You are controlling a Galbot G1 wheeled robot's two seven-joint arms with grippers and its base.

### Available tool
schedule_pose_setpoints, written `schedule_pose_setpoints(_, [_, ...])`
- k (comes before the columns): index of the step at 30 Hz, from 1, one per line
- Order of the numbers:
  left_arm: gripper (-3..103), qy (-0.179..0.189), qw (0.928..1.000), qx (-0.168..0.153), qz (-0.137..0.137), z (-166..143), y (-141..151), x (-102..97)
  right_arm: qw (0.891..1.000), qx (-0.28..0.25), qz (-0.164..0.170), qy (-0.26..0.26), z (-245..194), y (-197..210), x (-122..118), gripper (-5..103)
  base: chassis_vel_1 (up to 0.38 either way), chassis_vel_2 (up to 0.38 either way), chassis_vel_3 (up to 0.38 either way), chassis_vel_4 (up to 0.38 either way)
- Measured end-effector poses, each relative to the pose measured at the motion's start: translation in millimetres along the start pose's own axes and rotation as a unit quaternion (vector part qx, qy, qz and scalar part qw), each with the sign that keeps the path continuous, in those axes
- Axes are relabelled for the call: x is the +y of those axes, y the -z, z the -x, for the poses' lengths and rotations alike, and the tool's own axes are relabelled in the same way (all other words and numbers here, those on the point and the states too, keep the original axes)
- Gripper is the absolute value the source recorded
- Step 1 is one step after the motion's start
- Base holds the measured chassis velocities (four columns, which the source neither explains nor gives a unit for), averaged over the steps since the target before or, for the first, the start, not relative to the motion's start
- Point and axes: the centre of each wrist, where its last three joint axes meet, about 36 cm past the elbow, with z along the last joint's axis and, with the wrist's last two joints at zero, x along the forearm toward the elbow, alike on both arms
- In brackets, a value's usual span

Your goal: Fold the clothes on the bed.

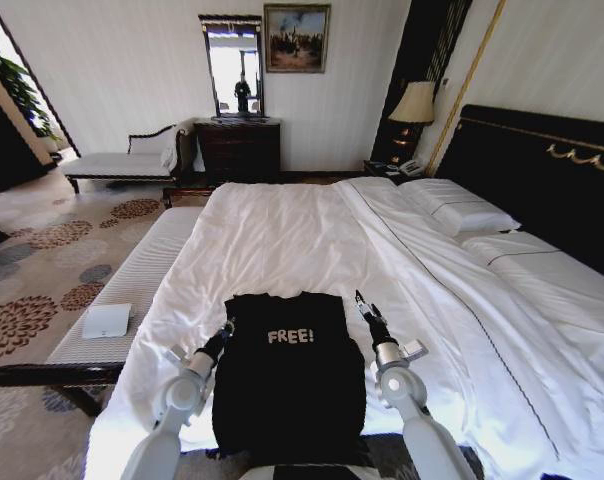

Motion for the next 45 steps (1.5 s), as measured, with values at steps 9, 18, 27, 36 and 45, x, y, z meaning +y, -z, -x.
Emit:
schedule_pose_setpoints(9, [0, 0.007, 0.9997, 0.021, 0.005, 8, -22, 3.3, 1.0, -0.001, -0.002, -0.003, 1, 0, -5, 100, 0.0, 0.0, 0.0, 0.0])
schedule_pose_setpoints(18, [11, 0.013, 0.9998, 0.008, 0.01, 7, -26, -3.7, 1.0, -0.003, -0.006, -0.001, 1, 3, -6, 100, 0.0, 0.0, 0.0, 0.0])
schedule_pose_setpoints(27, [43, 0.02, 0.9992, -0.018, -0.029, -17, -9, -14.0, 0.999, 0.015, -0.039, -0.006, 13, -2, -27, 100, 0.0, 0.0, 0.0, 0.0])
schedule_pose_setpoints(36, [76, 0.099, 0.993, -0.055, -0.034, -46, 18, 21.3, 0.996, 0.062, -0.057, 0.003, 57, 13, -44, 100, 0.0, 0.0, 0.0, 0.0])
schedule_pose_setpoints(45, [100, 0.108, 0.9904, -0.084, -0.02, -71, 25, 14.3, 0.986, 0.151, -0.066, 0.025, 90, 3, -64, 100, 0.0, 0.0, 0.0, 0.0])
